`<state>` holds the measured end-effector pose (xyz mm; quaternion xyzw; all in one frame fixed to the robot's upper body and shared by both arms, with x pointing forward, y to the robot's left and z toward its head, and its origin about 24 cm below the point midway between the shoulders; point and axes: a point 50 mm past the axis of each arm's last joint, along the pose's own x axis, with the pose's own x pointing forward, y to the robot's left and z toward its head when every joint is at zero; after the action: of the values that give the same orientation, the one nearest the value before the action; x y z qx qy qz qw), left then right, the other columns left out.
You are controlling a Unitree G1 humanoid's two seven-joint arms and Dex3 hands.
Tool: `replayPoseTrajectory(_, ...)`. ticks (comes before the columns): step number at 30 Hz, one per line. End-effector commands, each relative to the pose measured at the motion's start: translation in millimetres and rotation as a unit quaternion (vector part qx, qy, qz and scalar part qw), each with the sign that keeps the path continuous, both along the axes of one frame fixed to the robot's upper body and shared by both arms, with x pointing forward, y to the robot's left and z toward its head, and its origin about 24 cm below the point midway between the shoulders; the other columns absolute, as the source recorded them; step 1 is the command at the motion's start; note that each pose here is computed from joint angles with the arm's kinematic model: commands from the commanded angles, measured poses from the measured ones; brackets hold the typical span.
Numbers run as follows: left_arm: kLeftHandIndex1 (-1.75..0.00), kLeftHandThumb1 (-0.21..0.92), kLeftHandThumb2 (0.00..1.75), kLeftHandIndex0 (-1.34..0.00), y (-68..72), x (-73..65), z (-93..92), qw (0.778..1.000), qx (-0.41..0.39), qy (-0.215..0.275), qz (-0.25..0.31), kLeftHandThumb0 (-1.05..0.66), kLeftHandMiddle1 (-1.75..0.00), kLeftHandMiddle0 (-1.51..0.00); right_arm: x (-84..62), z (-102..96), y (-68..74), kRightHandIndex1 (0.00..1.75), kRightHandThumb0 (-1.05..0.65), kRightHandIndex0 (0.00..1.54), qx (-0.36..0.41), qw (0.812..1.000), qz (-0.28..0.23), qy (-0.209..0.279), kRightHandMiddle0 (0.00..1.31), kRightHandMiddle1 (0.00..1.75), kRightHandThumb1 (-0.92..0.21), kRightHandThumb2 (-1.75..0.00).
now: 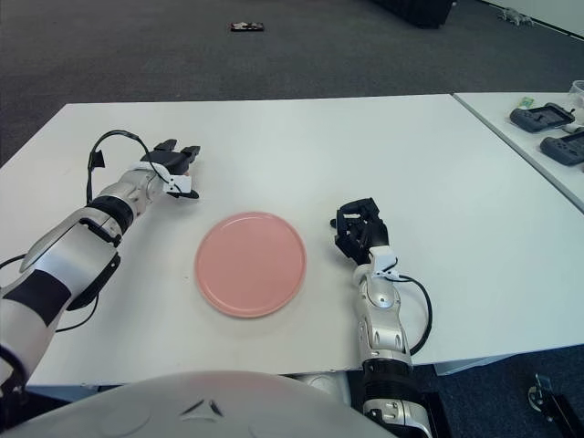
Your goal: Put the apple into the plate.
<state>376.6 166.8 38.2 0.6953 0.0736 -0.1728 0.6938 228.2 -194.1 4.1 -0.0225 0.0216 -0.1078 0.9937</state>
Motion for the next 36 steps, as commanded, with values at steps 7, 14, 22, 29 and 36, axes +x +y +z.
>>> replayPoseTrajectory(7,0.00,0.88,0.16,0.00,21.4,1.8,8.7,0.998,-0.026,-0.031,0.037,-1.05,0.00,0.00,3.0,0.4,-1.2,1.24,-0.36,0.48,0.008,1.000,0.003,-0.007,0.25,1.75,-0.81,-0.68)
replayPoseTrajectory(14,0.00,0.87,0.15,0.00,28.3,1.9,9.9,0.998,-0.030,-0.028,0.055,-1.05,0.00,0.00,3.3,1.1,-1.5,1.24,-0.36,0.48,0.008,1.000,0.003,-0.008,0.26,1.75,-0.80,-0.70)
replayPoseTrajectory(22,0.00,0.90,0.16,0.00,34.2,0.8,8.4,0.997,-0.021,-0.016,0.067,-1.05,0.00,0.00,3.3,0.6,-2.5,1.24,-0.37,0.49,0.009,1.000,0.002,-0.004,0.29,1.75,-0.76,-0.76)
replayPoseTrajectory(29,0.00,0.92,0.19,0.00,35.9,-2.3,2.4,0.998,-0.006,0.002,0.068,-1.05,0.00,0.00,3.2,0.7,-2.4,1.24,-0.36,0.48,0.009,1.000,0.005,-0.005,0.26,1.75,-0.79,-0.71)
replayPoseTrajectory(36,0.00,0.92,0.21,0.00,34.1,-4.2,-2.3,0.998,0.005,0.027,0.064,-1.05,0.00,0.00,3.2,1.2,-1.6,1.24,-0.36,0.48,0.007,1.000,0.005,-0.009,0.27,1.75,-0.79,-0.72)
